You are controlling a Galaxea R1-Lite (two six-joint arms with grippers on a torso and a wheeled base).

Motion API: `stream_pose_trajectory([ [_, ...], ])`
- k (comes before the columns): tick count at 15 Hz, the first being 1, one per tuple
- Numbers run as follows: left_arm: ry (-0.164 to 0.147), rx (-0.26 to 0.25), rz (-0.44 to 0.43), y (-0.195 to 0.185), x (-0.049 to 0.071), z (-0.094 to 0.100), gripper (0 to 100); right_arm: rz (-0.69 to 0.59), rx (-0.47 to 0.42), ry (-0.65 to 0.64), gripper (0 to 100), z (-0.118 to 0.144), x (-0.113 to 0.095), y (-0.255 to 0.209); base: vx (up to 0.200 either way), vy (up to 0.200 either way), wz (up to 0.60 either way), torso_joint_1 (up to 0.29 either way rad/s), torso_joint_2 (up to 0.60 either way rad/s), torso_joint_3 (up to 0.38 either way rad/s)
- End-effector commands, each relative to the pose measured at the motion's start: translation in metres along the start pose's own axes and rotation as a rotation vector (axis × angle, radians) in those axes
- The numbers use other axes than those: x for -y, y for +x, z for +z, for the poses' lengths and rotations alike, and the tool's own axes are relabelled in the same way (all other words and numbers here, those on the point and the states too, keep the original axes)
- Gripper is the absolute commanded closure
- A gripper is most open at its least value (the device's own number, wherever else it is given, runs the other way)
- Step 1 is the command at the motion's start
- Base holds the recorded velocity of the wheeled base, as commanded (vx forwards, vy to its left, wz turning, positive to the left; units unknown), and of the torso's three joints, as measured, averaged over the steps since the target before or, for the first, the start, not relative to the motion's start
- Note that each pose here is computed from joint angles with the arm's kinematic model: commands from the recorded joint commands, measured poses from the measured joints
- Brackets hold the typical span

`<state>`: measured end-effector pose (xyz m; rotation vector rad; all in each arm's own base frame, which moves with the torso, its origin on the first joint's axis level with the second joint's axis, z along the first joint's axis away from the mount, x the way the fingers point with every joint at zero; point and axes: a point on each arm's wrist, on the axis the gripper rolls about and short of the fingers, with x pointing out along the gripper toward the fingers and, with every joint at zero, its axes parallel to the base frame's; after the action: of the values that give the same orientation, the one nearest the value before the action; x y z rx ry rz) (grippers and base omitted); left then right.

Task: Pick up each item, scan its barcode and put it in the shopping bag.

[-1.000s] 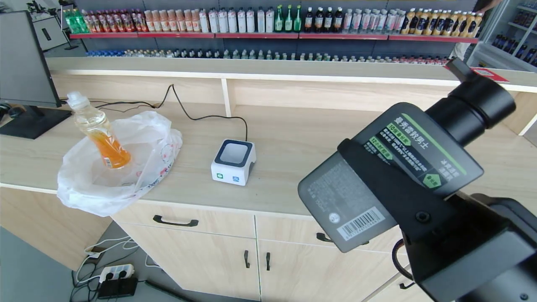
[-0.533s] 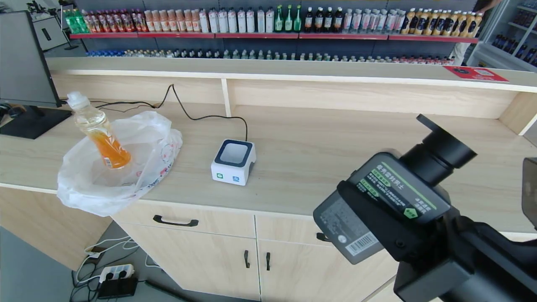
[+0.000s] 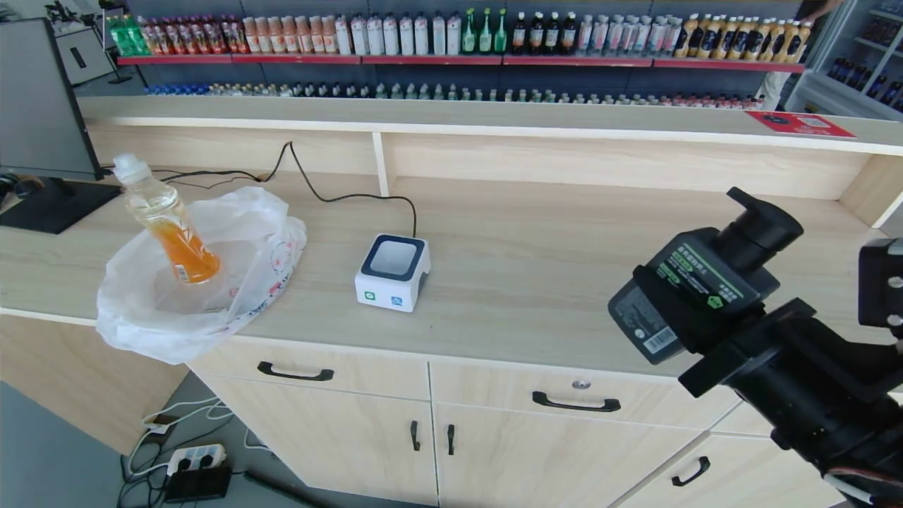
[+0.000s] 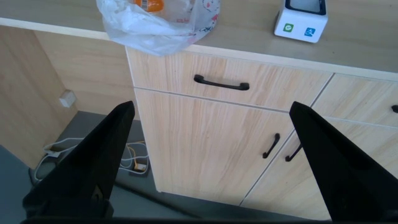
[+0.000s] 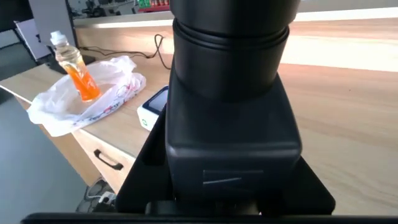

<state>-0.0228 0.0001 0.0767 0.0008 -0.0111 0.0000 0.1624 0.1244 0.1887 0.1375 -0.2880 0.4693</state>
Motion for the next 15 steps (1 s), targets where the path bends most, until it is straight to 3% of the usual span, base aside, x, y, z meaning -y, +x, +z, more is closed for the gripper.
stream_pose_trajectory([
  [1,0.001,0.001,0.002,0.0000,0.0000,0.0001,0,-0.062,-0.002,-0.021,100,-0.0018,0.0127,0.0041,0.000,0.000,0.00,0.000,0.00,0.000],
  [8,0.001,0.001,0.000,0.0000,0.0000,0.0001,0,-0.078,-0.009,-0.023,100,-0.0042,0.0160,0.0059,0.000,0.000,0.00,0.000,0.00,0.000],
  [12,0.001,0.001,0.000,0.0000,0.0000,0.0001,0,-0.085,-0.013,-0.018,100,-0.0058,0.0174,0.0084,-0.150,0.000,0.00,0.003,0.00,0.002],
  [15,0.001,0.001,0.000,0.0000,0.0000,0.0001,0,-0.090,-0.001,-0.018,100,-0.0036,0.0181,0.0106,0.000,0.200,0.00,0.012,0.01,-0.002],
])
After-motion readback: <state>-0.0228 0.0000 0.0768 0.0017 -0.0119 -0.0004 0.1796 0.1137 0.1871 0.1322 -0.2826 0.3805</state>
